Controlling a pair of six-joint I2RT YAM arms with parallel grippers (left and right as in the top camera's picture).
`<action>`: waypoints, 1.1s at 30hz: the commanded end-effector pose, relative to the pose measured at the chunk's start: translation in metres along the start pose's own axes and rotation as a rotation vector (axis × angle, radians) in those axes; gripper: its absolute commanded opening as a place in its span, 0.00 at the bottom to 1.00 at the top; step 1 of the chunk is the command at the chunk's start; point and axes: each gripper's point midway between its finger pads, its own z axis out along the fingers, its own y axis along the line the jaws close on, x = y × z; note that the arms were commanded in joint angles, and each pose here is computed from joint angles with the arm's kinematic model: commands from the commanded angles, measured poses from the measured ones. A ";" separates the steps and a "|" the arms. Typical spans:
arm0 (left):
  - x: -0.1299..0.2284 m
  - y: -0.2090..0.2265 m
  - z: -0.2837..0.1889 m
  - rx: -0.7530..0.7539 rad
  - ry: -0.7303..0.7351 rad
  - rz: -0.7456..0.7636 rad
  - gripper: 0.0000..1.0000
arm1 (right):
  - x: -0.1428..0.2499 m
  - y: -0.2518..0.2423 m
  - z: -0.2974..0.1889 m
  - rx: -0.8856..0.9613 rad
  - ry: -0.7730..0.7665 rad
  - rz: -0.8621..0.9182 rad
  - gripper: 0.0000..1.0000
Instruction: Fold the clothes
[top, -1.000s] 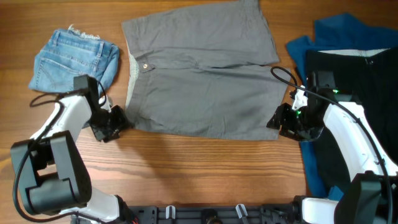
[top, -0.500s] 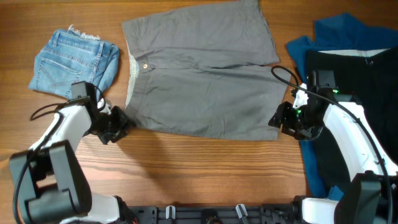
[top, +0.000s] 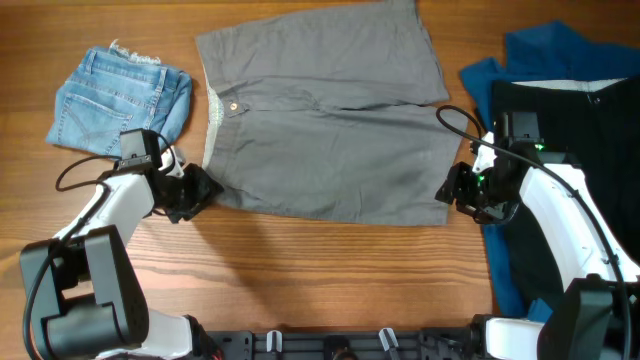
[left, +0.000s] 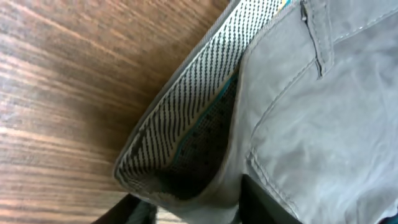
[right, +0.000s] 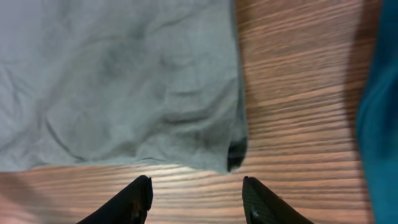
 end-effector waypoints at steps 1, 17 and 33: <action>0.018 0.042 0.024 -0.161 0.052 -0.031 0.33 | -0.002 -0.014 0.008 0.072 -0.018 -0.020 0.52; 0.016 0.042 0.024 -0.158 0.047 -0.029 0.04 | 0.035 -0.010 0.066 -0.111 0.045 0.046 0.41; 0.025 -0.014 -0.159 -0.213 -0.156 0.047 0.04 | -0.014 0.020 -0.170 0.110 -0.278 -0.064 0.04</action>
